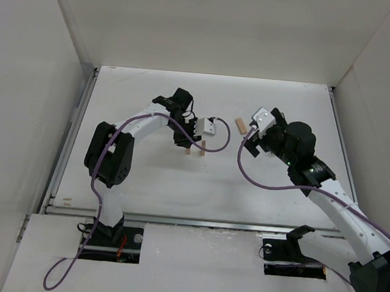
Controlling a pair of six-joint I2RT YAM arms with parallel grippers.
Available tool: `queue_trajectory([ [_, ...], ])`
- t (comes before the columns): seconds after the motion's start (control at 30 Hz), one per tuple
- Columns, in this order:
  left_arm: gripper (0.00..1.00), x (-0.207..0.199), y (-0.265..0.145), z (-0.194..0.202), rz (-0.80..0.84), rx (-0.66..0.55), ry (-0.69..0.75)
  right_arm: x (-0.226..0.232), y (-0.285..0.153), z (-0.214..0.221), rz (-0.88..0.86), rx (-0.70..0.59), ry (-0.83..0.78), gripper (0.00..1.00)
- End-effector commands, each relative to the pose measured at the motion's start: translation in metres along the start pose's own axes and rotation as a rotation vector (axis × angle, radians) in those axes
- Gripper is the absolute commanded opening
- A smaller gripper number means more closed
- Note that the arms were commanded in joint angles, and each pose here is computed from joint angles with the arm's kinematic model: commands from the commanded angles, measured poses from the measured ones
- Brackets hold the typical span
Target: Build the wood block tower
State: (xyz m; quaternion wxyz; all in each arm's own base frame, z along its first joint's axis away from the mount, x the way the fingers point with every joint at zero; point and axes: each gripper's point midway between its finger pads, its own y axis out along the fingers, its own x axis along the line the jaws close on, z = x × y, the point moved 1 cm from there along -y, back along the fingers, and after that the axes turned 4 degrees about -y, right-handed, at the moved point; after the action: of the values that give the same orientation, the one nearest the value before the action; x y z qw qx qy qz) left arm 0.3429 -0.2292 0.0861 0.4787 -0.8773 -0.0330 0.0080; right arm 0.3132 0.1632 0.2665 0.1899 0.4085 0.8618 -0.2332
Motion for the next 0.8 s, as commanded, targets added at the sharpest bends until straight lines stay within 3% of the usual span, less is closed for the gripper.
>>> queue_trajectory([
  [0.0, 0.20, -0.0068, 0.0028, -0.0006, 0.024, 0.001, -0.016, -0.0217, -0.0078, -0.0284, 0.065, -0.074, -0.008, 0.97],
  [0.17, 0.32, -0.0065, -0.0001, -0.0027, 0.018, -0.004, -0.012, -0.0217, -0.0078, -0.0284, 0.065, -0.074, -0.008, 0.97],
  [0.37, 0.36, -0.0103, -0.0006, 0.0001, 0.033, 0.007, -0.011, -0.0217, -0.0078, -0.0284, 0.065, -0.074, -0.008, 0.97],
  [0.6, 0.50, -0.0099, -0.0006, 0.0001, 0.033, 0.007, -0.002, -0.0204, -0.0080, -0.0266, 0.060, -0.066, -0.007, 0.97],
  [0.7, 0.64, -0.0085, -0.0010, 0.0015, 0.027, 0.015, 0.007, -0.0204, -0.0080, -0.0266, 0.060, -0.066, -0.007, 0.97],
  [0.73, 0.80, -0.0085, -0.0010, 0.0015, 0.027, 0.015, 0.008, -0.0204, -0.0080, -0.0266, 0.060, -0.066, -0.007, 0.97],
  [0.77, 0.80, -0.0063, -0.0025, -0.0011, 0.020, 0.011, 0.012, -0.0204, -0.0080, -0.0266, 0.060, -0.066, -0.007, 0.97],
])
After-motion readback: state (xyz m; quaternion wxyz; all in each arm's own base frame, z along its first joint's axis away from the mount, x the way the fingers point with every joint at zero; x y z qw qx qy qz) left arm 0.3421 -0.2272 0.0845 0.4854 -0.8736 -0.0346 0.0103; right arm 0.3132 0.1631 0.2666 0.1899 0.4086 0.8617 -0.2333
